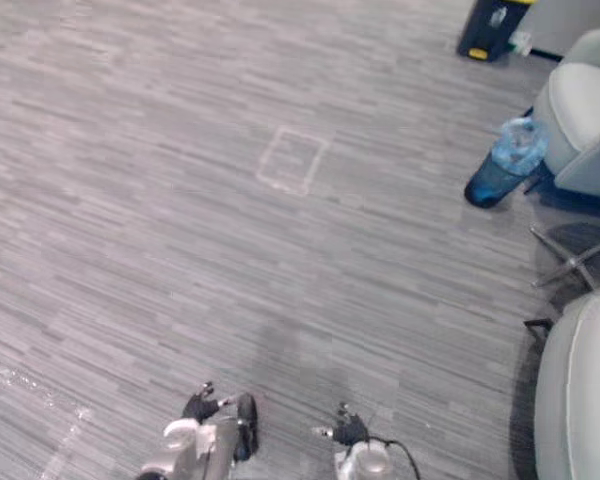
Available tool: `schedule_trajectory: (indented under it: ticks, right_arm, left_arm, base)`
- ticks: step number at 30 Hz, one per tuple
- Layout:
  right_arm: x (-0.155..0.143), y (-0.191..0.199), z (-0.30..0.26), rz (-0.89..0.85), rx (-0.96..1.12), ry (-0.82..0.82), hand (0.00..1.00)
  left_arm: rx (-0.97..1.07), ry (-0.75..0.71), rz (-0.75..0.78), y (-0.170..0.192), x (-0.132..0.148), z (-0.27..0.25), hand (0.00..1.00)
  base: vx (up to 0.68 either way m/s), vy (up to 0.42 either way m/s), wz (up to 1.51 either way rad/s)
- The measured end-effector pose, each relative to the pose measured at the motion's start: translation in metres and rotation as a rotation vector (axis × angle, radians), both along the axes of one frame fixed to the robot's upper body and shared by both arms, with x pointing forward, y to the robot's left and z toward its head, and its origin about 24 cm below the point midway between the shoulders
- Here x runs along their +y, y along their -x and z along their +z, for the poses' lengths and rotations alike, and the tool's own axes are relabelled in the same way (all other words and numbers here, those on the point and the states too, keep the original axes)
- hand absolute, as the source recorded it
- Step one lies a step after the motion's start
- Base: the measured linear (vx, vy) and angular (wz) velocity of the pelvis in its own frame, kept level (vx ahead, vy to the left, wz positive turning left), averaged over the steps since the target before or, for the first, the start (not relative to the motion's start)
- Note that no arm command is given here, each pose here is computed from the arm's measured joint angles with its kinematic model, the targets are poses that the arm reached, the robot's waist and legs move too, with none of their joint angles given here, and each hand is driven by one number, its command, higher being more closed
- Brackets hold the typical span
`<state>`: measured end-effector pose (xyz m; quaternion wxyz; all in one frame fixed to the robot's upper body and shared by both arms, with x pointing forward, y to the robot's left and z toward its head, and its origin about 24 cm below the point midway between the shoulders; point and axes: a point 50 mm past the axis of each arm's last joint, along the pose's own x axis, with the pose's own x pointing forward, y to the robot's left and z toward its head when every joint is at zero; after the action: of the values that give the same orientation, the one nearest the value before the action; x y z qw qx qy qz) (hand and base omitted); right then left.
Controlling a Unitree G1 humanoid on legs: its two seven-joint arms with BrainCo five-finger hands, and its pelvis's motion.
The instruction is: Organize the slippers on the shoe rack
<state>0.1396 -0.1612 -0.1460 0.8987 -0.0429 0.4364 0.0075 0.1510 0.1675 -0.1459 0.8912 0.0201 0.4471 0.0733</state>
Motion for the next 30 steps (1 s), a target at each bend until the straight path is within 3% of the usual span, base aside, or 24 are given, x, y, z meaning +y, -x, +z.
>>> schedule_trajectory:
  ticks: [7,15,17,20,26,30]
  right_arm:
    - [-0.006,-0.013,0.009,-0.022,-0.08,-0.006,0.0]
    - [-0.01,-0.016,0.012,-0.063,-0.102,-0.011,0.0]
    - [-0.009,-0.014,0.01,-0.047,-0.079,-0.005,0.0]
    - [0.001,-0.006,0.004,-0.031,-0.034,-0.015,0.0]
    - [-0.007,0.004,-0.002,-0.031,0.023,0.011,0.0]
    - [-0.003,0.016,-0.008,-0.043,0.075,0.005,0.0]
  left_arm:
    - [0.015,-0.011,-0.001,-0.001,0.004,-0.001,0.0]
    - [-0.011,0.091,0.017,-0.001,-0.028,0.0,0.0]
    - [-0.016,0.083,0.111,0.004,-0.014,0.0,0.0]
    - [-0.056,0.052,0.133,0.003,0.0,0.004,0.0]
    - [-0.048,0.044,0.034,0.0,-0.011,0.004,0.0]
    - [-0.017,0.007,-0.006,-0.001,-0.002,0.001,0.0]
  base:
    - [0.52,-0.011,0.14]
    - [0.63,-0.171,0.47]
    - [0.63,-0.104,-0.48]
    - [0.53,-0.029,-0.57]
    - [0.64,0.172,-0.65]
    - [0.67,0.274,0.01]
